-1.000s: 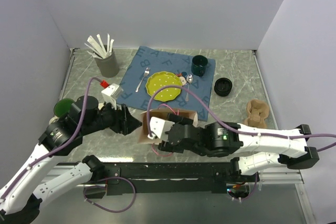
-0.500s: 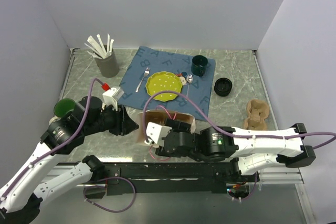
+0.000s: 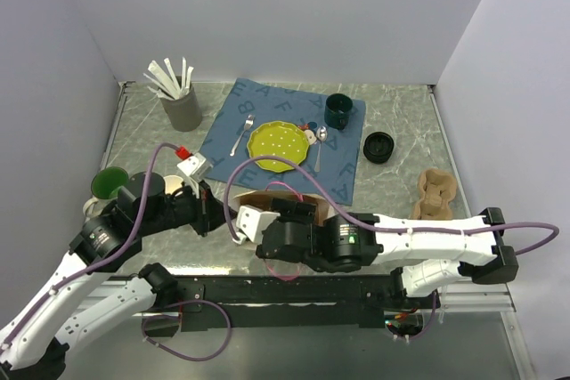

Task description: Pack the takeout coffee

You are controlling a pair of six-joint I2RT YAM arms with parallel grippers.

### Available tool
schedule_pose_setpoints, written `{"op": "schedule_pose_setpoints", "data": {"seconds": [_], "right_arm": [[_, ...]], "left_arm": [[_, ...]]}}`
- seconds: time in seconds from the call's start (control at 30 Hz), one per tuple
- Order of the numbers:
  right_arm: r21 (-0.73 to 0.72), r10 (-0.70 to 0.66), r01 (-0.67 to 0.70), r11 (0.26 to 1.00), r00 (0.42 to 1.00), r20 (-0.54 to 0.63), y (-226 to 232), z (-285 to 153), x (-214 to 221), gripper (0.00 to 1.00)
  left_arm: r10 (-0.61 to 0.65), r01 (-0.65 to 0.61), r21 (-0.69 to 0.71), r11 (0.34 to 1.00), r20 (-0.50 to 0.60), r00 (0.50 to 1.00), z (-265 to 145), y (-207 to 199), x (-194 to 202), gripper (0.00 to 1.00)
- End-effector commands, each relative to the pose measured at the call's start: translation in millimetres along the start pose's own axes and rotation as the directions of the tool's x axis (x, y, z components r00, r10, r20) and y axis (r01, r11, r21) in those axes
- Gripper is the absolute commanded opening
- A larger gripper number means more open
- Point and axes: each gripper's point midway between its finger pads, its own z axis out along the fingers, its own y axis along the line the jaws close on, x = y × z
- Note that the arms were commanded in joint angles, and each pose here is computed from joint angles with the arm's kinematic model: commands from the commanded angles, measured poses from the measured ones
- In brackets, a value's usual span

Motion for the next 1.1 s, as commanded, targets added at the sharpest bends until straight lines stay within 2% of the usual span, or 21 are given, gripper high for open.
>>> {"op": "schedule_pose_setpoints", "data": {"seconds": [0.0,0.1,0.2,0.37,0.47,0.57,0.6,0.63,0.7,0.73,0.83,1.0,1.07], "right_arm": [[0.030,0.011,-0.012,0.999,0.999,0.049,-26,-5,-18,0.47],[0.033,0.047,-0.049,0.998,0.998,0.051,-43,-5,-14,0.47],[0.023,0.019,-0.020,1.000,0.999,0.050,-49,-2,-6,0.47],[-0.013,-0.051,0.051,0.999,0.999,0.017,-39,11,16,0.47],[-0.027,-0.031,0.032,0.999,0.999,0.018,-34,10,24,0.47],[-0.020,0.016,-0.015,1.000,1.000,0.020,-31,10,31,0.46],[-0.012,0.028,-0.028,1.000,0.999,0.020,-32,10,33,0.46],[-0.006,0.056,-0.056,0.998,0.998,0.021,-31,11,33,0.46],[0.007,0.091,-0.092,0.996,0.996,0.019,-30,14,32,0.45],[-0.001,0.109,-0.109,0.994,0.994,0.015,-27,16,33,0.45],[0.013,0.153,-0.153,0.988,0.988,0.018,-25,19,32,0.45],[0.011,0.198,-0.199,0.980,0.980,0.016,-20,22,37,0.45],[0.007,0.202,-0.202,0.979,0.979,0.016,-19,22,38,0.45]], "left_arm": [[0.113,-0.120,0.126,0.985,0.068,0.991,4,-19,-14,0.01],[0.145,-0.155,0.138,0.978,0.078,0.986,5,-20,-16,0.01],[0.183,-0.192,0.139,0.971,0.075,0.980,6,-19,-16,0.01],[0.231,-0.241,0.129,0.962,0.090,0.969,12,-15,-20,0.01],[0.208,-0.217,0.090,0.972,0.102,0.973,19,-11,-31,0.01],[0.118,-0.119,0.010,0.993,0.085,0.989,25,-1,-41,0.14],[0.090,-0.090,-0.010,0.996,0.071,0.993,26,2,-42,0.31],[0.015,-0.014,-0.057,0.998,0.019,1.000,30,10,-32,0.41],[-0.052,0.051,-0.078,0.996,-0.014,0.999,28,9,-31,0.50],[-0.122,0.116,-0.081,0.990,-0.079,0.989,27,6,-18,0.52],[-0.225,0.219,-0.071,0.973,-0.102,0.969,18,-5,-12,0.56],[-0.322,0.321,-0.060,0.945,-0.017,0.947,10,-5,-8,0.64],[-0.360,0.358,-0.066,0.931,-0.026,0.932,13,-4,-3,0.63]]}}
